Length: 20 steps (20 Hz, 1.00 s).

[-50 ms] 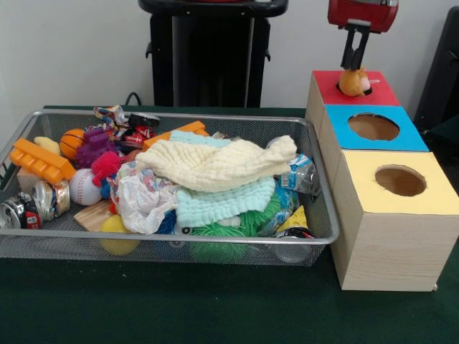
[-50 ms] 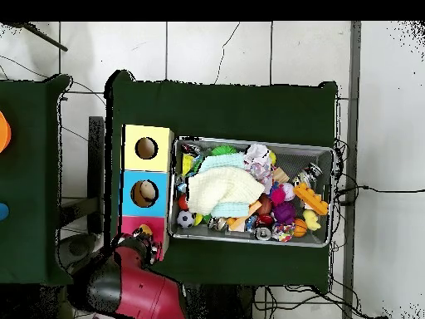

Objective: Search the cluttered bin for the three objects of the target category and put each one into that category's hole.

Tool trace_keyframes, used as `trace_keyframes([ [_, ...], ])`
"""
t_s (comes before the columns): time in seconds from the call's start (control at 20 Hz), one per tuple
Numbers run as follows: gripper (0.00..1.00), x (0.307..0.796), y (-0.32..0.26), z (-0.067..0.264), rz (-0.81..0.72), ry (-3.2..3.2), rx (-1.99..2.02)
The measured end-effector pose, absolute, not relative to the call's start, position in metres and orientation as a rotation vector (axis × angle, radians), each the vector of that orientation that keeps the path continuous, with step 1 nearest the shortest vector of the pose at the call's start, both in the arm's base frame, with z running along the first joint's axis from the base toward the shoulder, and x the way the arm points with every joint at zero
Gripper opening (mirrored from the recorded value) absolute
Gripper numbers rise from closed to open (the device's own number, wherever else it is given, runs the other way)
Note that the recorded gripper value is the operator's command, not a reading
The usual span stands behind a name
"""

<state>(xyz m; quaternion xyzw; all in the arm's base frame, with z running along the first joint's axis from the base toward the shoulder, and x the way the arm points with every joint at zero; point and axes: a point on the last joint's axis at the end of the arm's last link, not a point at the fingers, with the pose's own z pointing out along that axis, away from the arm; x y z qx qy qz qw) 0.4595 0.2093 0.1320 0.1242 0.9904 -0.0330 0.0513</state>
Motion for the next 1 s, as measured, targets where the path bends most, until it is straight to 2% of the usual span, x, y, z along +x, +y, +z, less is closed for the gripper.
trace_keyframes([
  [1.0, 0.0, 0.467, 0.211, 0.12, -0.095, 2.983, 0.374],
])
